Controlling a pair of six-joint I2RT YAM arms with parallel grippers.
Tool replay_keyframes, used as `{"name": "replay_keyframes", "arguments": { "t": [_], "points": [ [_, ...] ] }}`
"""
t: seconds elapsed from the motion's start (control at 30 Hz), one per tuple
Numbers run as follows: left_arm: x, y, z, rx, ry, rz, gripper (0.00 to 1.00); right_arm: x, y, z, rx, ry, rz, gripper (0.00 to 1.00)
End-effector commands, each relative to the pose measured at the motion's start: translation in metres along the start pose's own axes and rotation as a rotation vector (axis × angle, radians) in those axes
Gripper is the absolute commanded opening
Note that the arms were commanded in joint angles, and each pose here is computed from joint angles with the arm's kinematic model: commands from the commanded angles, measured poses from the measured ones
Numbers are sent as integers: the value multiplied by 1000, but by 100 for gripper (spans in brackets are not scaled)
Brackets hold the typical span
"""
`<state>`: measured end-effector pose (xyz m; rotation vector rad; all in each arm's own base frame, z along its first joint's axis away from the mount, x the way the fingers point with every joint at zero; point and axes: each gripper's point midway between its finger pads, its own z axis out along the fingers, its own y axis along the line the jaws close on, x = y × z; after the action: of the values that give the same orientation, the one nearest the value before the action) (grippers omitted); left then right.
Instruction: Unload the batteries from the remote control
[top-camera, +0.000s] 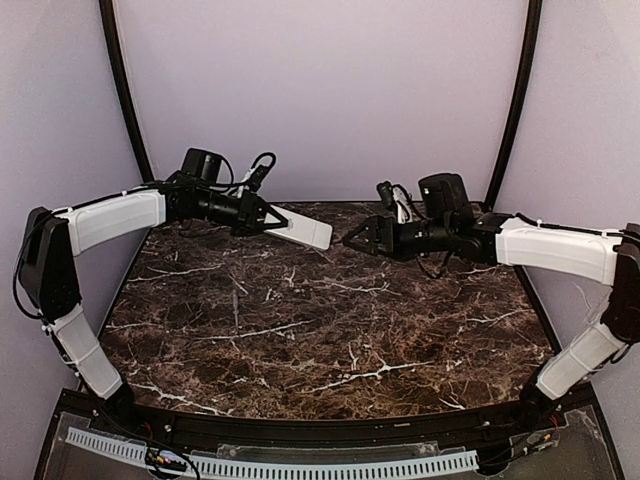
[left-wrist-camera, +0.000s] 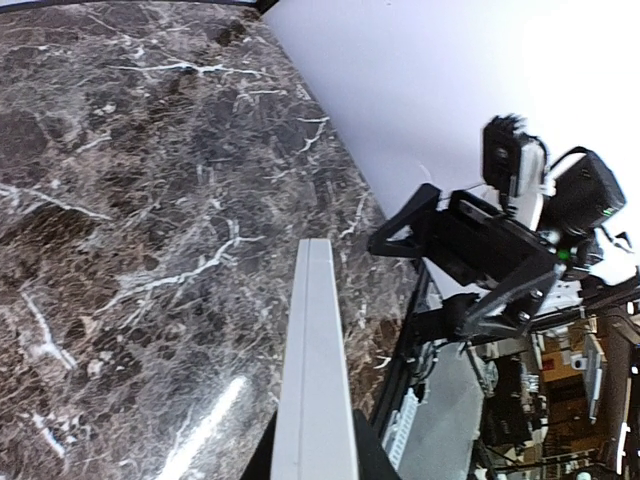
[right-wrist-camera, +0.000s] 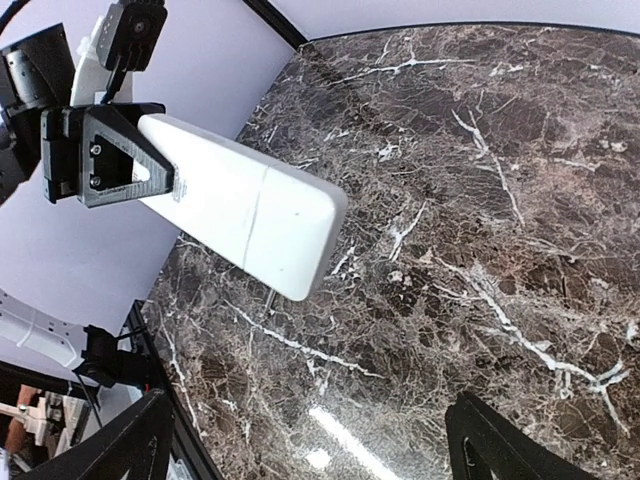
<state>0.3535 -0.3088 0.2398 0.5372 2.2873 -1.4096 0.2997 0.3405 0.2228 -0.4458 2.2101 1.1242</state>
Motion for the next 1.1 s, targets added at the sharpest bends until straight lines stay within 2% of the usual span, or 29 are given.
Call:
{"name": "replay_keyframes", "arguments": {
  "t": [0.0, 0.37, 0.8, 1.07],
  "points": [
    [-5, -39, -6, 259, -13, -7, 0, -14, 25, -10, -194, -42, 57, 93],
    [8, -44, -7, 411, -3, -96, 0, -29, 36, 9, -277, -34, 130, 86],
    [17, -35, -4, 378, 14, -108, 0, -30, 47, 26, -324, 18, 146, 72],
    [20, -34, -3, 373, 21, -109, 0, -28, 51, 31, -335, 33, 145, 59]
  ]
}}
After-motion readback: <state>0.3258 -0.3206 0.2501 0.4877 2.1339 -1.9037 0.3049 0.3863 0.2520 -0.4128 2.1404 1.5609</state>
